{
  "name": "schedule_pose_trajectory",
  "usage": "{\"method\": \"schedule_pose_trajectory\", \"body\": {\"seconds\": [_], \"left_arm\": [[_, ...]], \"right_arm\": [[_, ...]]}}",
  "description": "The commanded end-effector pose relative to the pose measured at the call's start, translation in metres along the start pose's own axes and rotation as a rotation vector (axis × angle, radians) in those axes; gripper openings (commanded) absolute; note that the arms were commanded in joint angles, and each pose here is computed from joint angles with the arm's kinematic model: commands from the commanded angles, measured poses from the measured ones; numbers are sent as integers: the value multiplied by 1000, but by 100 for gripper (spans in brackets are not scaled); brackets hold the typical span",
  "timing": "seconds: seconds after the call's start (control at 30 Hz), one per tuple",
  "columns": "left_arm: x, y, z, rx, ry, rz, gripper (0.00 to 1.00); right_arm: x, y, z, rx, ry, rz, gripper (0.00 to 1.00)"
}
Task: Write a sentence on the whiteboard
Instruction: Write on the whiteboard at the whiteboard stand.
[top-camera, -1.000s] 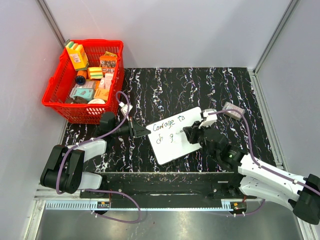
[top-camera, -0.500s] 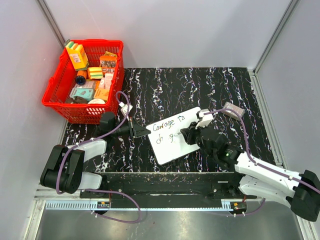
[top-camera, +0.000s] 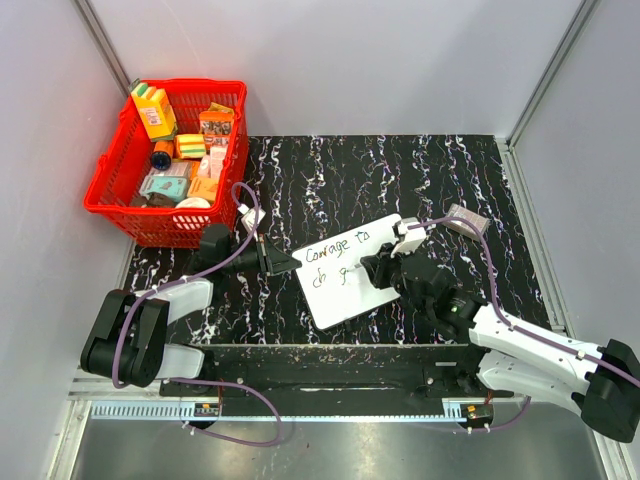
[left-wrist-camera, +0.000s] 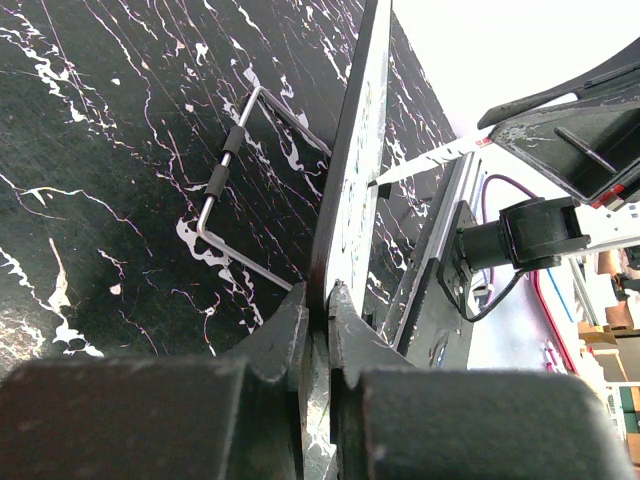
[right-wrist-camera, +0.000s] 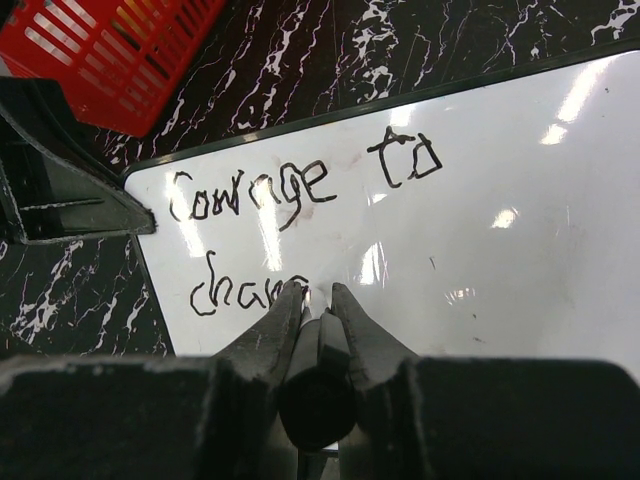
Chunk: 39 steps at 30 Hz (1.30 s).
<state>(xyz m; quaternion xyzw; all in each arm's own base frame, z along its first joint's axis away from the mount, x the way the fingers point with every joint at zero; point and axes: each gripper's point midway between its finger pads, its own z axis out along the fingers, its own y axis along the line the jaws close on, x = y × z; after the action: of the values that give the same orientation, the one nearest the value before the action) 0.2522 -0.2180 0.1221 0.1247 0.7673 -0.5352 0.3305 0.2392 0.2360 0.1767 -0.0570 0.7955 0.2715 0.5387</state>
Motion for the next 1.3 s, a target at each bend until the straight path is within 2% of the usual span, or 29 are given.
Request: {"method": "schedule_pose_trajectory", "body": {"seconds": [0.0,0.53,0.87,1.27], "left_arm": [[-15,26,1,-100,-64,119,0],[-15,26,1,-99,-63,119,0],[-14,25,1,-97,-62,119,0],[-14,25,1,-95,-62,122,0]], "right_arm": [[-21,-2,1,29,-61,-1,0],[-33,-10,-1,80,-108,19,0],[-35,2,0,20,-112,31,0],[-22,11,4,-32,-60,25,0]]}}
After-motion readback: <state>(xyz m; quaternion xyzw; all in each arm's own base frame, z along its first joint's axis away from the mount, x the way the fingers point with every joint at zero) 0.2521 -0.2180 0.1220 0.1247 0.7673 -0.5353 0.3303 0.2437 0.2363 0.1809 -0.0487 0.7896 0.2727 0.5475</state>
